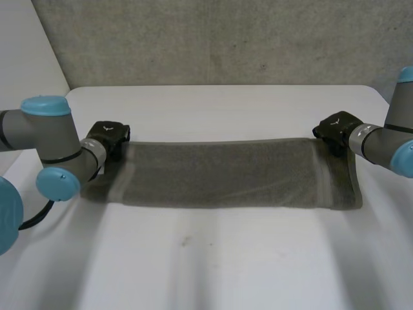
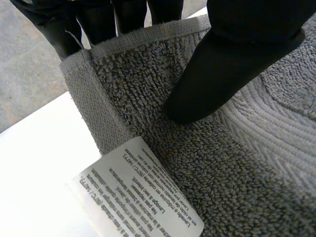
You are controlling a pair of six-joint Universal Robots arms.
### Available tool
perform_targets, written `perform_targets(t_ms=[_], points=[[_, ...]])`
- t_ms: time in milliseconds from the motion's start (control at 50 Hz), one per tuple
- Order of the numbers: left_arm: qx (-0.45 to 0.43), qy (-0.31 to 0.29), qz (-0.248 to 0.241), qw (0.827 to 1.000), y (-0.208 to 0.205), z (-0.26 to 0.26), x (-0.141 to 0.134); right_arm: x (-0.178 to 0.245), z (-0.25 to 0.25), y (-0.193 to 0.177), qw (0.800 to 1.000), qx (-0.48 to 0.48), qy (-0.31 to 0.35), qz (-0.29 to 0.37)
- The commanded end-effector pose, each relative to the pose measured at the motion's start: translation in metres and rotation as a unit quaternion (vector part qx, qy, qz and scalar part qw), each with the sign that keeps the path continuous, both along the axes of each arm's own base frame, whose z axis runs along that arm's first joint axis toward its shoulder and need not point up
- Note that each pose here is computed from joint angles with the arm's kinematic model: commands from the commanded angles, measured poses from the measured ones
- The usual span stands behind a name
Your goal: Fold the towel.
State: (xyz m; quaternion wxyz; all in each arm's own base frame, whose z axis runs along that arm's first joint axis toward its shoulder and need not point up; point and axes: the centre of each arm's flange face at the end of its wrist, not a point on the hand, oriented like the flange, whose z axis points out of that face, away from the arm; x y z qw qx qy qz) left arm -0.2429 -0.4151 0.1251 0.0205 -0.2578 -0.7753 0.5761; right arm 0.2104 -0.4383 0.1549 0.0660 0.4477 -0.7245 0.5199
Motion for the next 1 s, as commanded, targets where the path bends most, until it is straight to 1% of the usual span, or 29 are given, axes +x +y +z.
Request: perform_targets(t_ms=[20, 120, 240, 300, 340, 400, 440, 460, 500, 520, 540, 560, 580, 600, 620, 640, 660, 680, 700, 720, 760, 780, 820, 940, 1000], points=[[-0.012, 0.004, -0.001, 1.0, -0.007, -0.004, -0.003, 0.002, -0.007, -0.012, 1.0, -0.03, 0.001, -0.006], [-0.041, 0.011, -0.001, 0.999, -0.013, -0.002, -0.004, 0.003, -0.013, -0.014, 1.0, -0.03, 0.002, -0.005], [-0.046, 0.011, -0.002, 0.999, -0.011, 0.001, -0.006, 0.011, -0.012, -0.01, 1.0, -0.031, 0.001, 0.002], [-0.046, 0.015, -0.009, 0.999, -0.006, 0.005, -0.011, 0.013, -0.004, -0.007, 0.999, -0.032, -0.006, 0.0], [-0.052, 0.017, -0.01, 0.998, -0.001, 0.018, -0.011, 0.013, 0.017, -0.002, 0.999, -0.033, -0.037, -0.012], [-0.052, 0.018, -0.01, 0.998, 0.004, 0.023, -0.009, 0.011, 0.028, 0.003, 0.998, -0.03, -0.057, -0.02], [-0.048, 0.024, -0.008, 0.999, 0.016, 0.036, -0.006, 0.008, 0.053, 0.017, 0.995, -0.03, -0.085, -0.031], [-0.048, 0.024, -0.008, 0.999, 0.017, 0.036, -0.006, 0.008, 0.053, 0.017, 0.995, -0.03, -0.085, -0.031], [-0.04, 0.037, -0.004, 0.999, 0.035, 0.051, -0.002, 0.003, 0.075, 0.038, 0.995, -0.037, -0.09, -0.034], [-0.04, 0.037, -0.004, 0.999, 0.035, 0.051, -0.002, 0.003, 0.075, 0.038, 0.995, -0.037, -0.09, -0.034], [-0.034, 0.047, 0.0, 0.998, 0.046, 0.057, 0.001, 0.001, 0.082, 0.05, 0.995, -0.038, -0.091, -0.033], [-0.034, 0.047, 0.0, 0.998, 0.046, 0.057, 0.001, -0.002, 0.089, 0.063, 0.994, -0.042, -0.093, -0.034], [-0.03, 0.058, 0.002, 0.998, 0.057, 0.063, 0.003, -0.002, 0.089, 0.063, 0.994, -0.042, -0.093, -0.034], [-0.03, 0.07, 0.006, 0.997, 0.067, 0.068, 0.007, -0.005, 0.094, 0.075, 0.994, -0.043, -0.093, -0.036], [-0.03, 0.07, 0.006, 0.997, 0.067, 0.069, 0.007, -0.005, 0.094, 0.075, 0.994, -0.043, -0.093, -0.036], [-0.033, 0.081, 0.008, 0.996, 0.078, 0.075, 0.009, -0.006, 0.096, 0.088, 0.994, -0.042, -0.093, -0.036], [-0.035, 0.092, 0.011, 0.995, 0.088, 0.078, 0.012, -0.009, 0.095, 0.099, 0.994, -0.036, -0.092, -0.037], [-0.035, 0.092, 0.011, 0.995, 0.088, 0.078, 0.012, -0.009, 0.095, 0.099, 0.994, -0.036, -0.092, -0.037], [-0.04, 0.1, 0.012, 0.994, 0.097, 0.081, 0.015, -0.013, 0.092, 0.108, 0.995, -0.025, -0.089, -0.043], [-0.04, 0.1, 0.012, 0.994, 0.097, 0.082, 0.015, -0.019, 0.086, 0.115, 0.995, -0.013, -0.086, -0.053], [-0.048, 0.111, 0.014, 0.993, 0.114, 0.084, 0.019, -0.025, 0.079, 0.12, 0.994, 0.002, -0.085, -0.062], [-0.048, 0.111, 0.014, 0.993, 0.114, 0.084, 0.019, -0.026, 0.079, 0.12, 0.994, 0.002, -0.085, -0.062], [-0.054, 0.116, 0.014, 0.992, 0.127, 0.082, 0.022, -0.038, 0.06, 0.128, 0.993, 0.035, -0.083, -0.083], [-0.068, 0.12, 0.011, 0.99, 0.138, 0.075, 0.024, -0.046, 0.034, 0.134, 0.991, 0.044, -0.08, -0.095], [-0.082, 0.122, 0.005, 0.989, 0.141, 0.072, 0.021, -0.054, 0.016, 0.133, 0.991, 0.024, -0.083, -0.104]])
